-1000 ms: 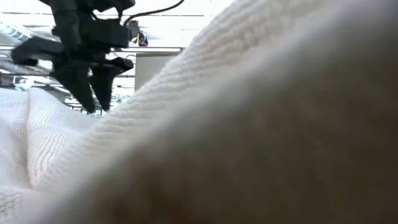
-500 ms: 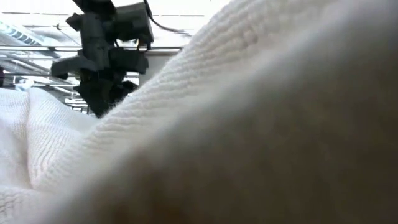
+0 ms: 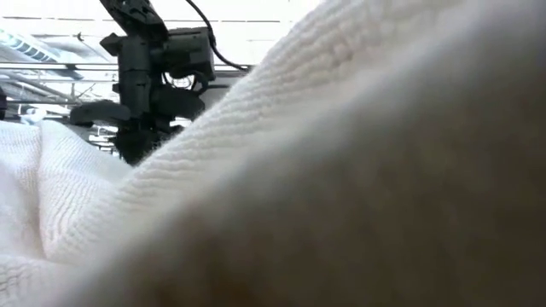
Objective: Fold towel
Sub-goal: Fold the white patterned towel
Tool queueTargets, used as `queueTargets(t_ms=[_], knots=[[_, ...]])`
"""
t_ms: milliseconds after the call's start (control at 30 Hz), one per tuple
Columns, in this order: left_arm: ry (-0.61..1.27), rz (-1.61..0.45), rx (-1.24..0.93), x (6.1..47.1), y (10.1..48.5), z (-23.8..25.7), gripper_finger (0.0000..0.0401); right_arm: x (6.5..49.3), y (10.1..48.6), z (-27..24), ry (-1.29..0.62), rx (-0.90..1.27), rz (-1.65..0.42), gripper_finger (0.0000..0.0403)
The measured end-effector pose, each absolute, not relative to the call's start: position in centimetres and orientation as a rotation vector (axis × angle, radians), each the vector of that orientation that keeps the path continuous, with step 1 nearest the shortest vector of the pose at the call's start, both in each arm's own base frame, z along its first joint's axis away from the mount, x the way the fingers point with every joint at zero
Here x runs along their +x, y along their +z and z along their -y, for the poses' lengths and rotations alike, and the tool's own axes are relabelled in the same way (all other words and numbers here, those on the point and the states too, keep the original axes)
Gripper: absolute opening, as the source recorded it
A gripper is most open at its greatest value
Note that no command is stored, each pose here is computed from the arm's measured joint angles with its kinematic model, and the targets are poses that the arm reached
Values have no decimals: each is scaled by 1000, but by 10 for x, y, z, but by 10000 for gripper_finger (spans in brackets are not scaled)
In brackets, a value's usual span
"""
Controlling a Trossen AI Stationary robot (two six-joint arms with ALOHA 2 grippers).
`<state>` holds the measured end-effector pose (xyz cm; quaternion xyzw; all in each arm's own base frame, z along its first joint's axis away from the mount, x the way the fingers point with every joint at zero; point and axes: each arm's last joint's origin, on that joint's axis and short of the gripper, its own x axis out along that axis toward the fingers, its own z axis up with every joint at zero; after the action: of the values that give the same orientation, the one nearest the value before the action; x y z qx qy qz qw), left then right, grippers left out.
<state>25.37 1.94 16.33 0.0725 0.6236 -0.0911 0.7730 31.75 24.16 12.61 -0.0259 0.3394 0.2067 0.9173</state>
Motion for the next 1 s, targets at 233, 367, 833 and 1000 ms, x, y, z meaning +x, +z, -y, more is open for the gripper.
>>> queueTargets(t_ms=[233,367,833,1000], knots=[[-192,-1253,237,247,187,-9,3,318,126,-241,422,-56,-705,105],[-217,-1161,208,243,203,-2,2,319,126,-238,404,-44,-704,105],[-398,-975,238,272,191,35,39,353,130,-193,282,123,-673,105],[-451,-966,298,286,171,45,58,360,132,-184,297,138,-645,105]])
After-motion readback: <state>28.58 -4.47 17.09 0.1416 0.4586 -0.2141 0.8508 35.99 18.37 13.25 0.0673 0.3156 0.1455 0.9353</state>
